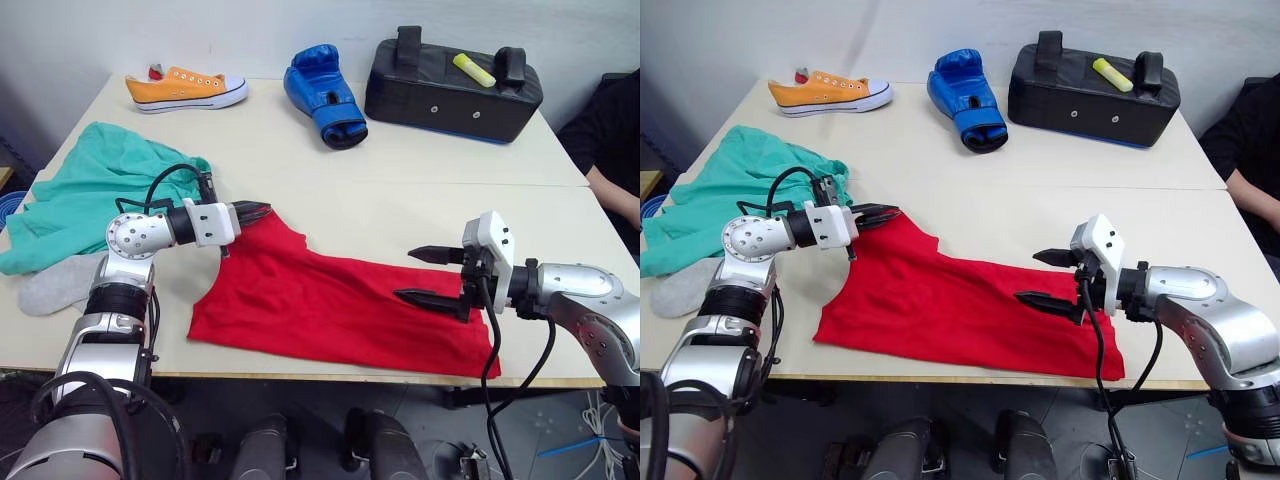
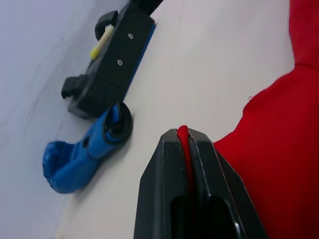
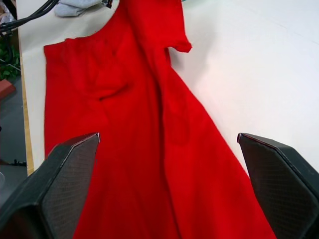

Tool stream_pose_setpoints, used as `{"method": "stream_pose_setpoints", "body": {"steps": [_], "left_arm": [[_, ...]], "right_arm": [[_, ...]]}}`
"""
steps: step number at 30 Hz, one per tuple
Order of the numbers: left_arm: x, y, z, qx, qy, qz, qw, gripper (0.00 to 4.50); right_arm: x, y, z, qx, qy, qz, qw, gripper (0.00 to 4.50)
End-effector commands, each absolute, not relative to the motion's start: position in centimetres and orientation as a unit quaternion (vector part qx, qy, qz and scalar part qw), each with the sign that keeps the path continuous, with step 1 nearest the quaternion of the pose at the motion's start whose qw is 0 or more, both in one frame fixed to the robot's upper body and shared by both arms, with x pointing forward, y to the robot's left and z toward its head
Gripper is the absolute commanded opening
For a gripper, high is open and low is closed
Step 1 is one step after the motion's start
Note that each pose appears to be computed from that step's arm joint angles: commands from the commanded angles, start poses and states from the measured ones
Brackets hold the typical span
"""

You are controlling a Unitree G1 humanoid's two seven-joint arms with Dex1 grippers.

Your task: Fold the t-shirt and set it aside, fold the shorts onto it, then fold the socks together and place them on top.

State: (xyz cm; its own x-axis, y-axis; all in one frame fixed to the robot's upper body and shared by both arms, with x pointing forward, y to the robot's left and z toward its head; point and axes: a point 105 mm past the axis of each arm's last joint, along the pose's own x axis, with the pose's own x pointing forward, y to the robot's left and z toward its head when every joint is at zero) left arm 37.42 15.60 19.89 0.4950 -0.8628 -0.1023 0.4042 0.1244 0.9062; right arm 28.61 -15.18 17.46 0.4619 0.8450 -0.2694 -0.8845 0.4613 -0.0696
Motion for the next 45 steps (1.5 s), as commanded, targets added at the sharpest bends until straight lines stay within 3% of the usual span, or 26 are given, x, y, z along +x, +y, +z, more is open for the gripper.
{"method": "stream_pose_setpoints", "body": {"steps": [1,7,10,14,20,24,34,37,42,45], "left_arm": [[36.6,15.9,19.6,0.49,-0.235,-0.467,0.698,0.03],[37.6,18.0,16.6,0.331,-0.086,-0.492,0.801,0.03],[38.1,18.7,15.8,0.224,0.001,-0.502,0.835,0.75],[37.7,19.6,15.7,0.143,0.075,-0.517,0.841,2.01],[38.3,21.0,17.5,0.051,0.127,-0.496,0.857,3.99],[38.8,20.5,18.5,0.072,0.126,-0.5,0.854,3.99],[39.2,19.6,17.3,0.103,0.154,-0.512,0.839,3.99],[39.1,19.9,17.3,0.101,0.152,-0.513,0.839,3.36],[38.0,20.2,16.6,0.128,0.164,-0.542,0.815,1.75],[37.7,19.7,17.6,0.112,0.136,-0.564,0.807,0.78]], "right_arm": [[28.4,-15.0,17.9,-0.107,0.089,0.513,0.847,4.5],[28.1,-15.2,17.3,-0.109,0.095,0.511,0.848,4.5],[27.6,-15.1,16.9,-0.129,0.103,0.518,0.84,4.5],[27.7,-15.3,16.9,-0.137,0.102,0.516,0.84,4.5],[27.6,-15.4,17.0,-0.136,0.101,0.513,0.841,4.5],[27.6,-15.3,17.1,-0.127,0.098,0.51,0.845,4.5],[27.6,-15.4,17.3,-0.12,0.092,0.499,0.853,4.5],[27.6,-15.5,17.3,-0.118,0.091,0.495,0.856,4.5],[27.7,-15.5,17.3,-0.12,0.092,0.494,0.856,4.5],[27.8,-15.5,17.4,-0.121,0.092,0.494,0.856,4.5]]}}
